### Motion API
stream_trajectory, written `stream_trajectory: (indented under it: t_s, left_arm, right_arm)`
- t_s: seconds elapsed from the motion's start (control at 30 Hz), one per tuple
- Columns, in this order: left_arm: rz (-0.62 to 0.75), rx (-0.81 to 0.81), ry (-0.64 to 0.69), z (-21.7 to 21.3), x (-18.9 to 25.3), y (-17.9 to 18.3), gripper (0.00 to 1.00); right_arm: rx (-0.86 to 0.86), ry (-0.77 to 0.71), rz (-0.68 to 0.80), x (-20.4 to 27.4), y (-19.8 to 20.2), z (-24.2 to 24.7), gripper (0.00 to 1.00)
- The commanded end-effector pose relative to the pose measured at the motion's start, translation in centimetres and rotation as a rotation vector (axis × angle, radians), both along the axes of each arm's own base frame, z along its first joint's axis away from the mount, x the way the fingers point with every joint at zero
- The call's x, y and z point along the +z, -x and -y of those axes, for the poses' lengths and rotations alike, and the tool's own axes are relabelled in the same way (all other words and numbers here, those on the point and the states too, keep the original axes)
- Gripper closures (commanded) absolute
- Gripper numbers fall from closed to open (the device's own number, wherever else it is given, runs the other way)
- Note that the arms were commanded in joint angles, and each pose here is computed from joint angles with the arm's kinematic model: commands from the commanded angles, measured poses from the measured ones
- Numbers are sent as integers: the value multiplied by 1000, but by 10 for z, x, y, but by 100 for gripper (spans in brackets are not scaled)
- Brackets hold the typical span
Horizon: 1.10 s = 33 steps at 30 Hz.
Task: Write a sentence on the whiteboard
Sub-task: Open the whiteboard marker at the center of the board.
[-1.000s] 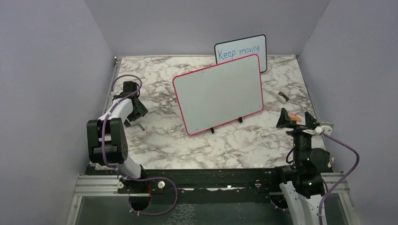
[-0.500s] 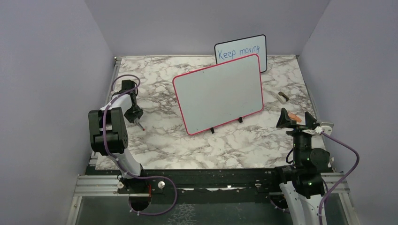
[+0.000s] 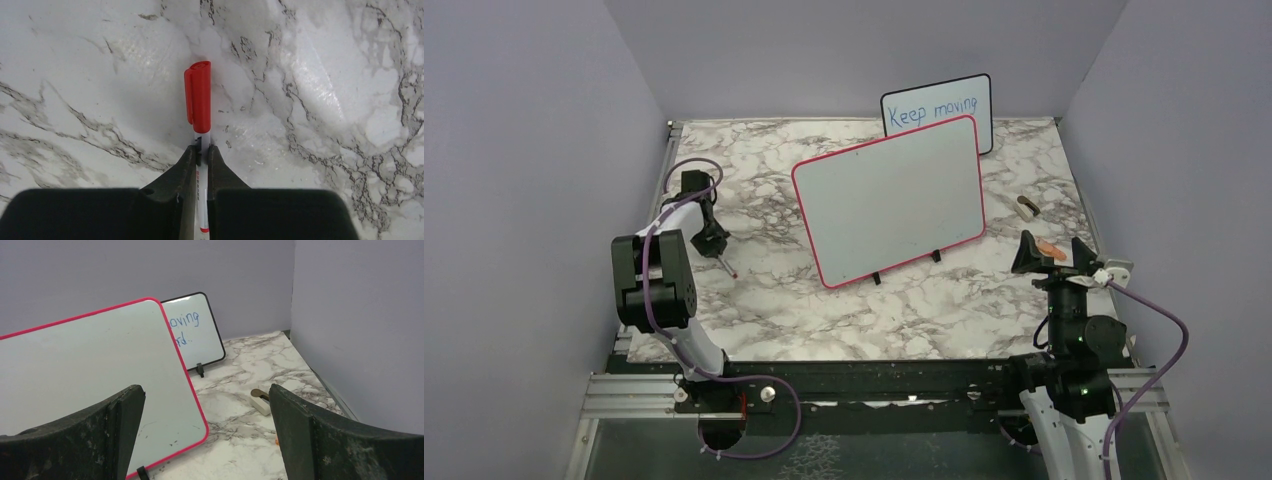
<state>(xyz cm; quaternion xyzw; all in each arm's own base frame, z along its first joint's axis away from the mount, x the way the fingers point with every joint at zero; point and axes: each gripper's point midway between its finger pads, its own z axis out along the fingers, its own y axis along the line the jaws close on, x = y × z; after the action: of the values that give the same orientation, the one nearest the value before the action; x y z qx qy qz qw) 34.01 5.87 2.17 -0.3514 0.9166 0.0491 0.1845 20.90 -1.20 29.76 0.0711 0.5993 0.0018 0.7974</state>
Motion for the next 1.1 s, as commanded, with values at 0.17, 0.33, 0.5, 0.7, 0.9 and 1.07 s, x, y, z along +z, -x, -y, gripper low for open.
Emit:
stream_trajectory:
  t_s: [0.17, 0.33, 0.5, 0.7, 0.9, 1.07]
  left_arm:
    - [181, -51, 137, 28, 44, -4, 100]
    - [307, -89, 226, 48, 81, -8, 100]
    - [447, -135, 296, 66, 127, -5, 100]
    - [592, -207, 383, 88, 181, 1, 100]
    - [667, -290, 527, 119, 219, 10, 100]
    - [728, -314, 579, 132, 244, 17, 100]
  right_arm:
    - [100, 33, -50, -6, -10, -20, 1]
    - [182, 51, -116, -10, -17, -35, 1]
    - [261, 21, -246, -22, -28, -51, 0]
    - [317, -94, -423, -42, -35, -66, 0]
    - [332, -307, -526, -55, -41, -78, 0]
    - [555, -305, -459, -62, -35, -113, 0]
